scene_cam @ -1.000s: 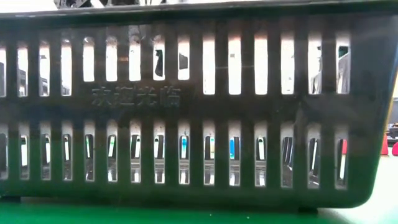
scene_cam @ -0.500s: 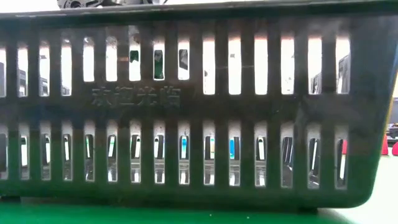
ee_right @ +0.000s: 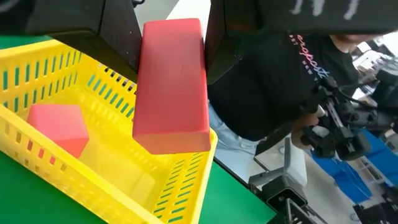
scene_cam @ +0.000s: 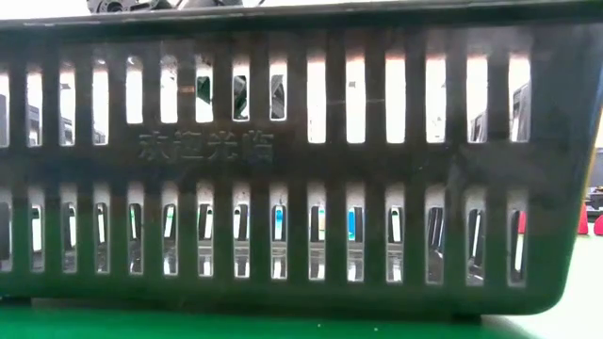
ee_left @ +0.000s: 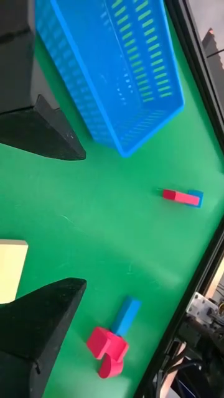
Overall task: Sort & place blocks by color
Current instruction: Put the top pink wooden block into the yellow basket, then put the left blue wooden block into the blue basket
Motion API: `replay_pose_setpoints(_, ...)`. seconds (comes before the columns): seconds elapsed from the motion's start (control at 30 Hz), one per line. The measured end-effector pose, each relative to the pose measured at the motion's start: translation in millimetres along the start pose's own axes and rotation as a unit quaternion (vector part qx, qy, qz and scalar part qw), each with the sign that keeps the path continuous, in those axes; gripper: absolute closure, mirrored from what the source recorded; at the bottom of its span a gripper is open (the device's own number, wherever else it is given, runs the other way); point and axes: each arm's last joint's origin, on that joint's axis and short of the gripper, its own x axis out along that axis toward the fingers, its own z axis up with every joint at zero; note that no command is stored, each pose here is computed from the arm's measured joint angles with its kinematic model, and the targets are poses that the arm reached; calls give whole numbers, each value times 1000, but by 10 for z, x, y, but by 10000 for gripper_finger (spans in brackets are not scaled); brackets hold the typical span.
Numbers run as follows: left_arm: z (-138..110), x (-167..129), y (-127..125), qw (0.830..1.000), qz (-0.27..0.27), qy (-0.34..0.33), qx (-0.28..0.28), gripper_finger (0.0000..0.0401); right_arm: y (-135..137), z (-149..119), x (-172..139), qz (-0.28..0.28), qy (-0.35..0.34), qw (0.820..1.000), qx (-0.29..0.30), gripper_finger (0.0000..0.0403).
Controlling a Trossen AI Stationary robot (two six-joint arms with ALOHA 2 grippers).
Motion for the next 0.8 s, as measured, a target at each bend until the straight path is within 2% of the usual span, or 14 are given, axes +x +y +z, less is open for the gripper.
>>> replay_pose_setpoints(0.17, -14, -1, 0, 1000, 2, 6, -4, 75, 0, 4, -1, 0, -1, 1000, 1, 257)
replay_pose_setpoints(0.47, -98, -24, -36, 999, -2, 39, 0, 75, -13, 12, -2, -6, -4, 1000, -20, 165)
replay_pose_setpoints(0.67, -130, -40, -89, 997, -45, 62, 14, 75, 80, -21, -5, 40, 9, 996, -77, 149)
replay_pose_setpoints(0.8, -128, -46, -114, 996, -57, 59, 41, 75, 151, -11, -26, 74, 6, 985, -155, 158)
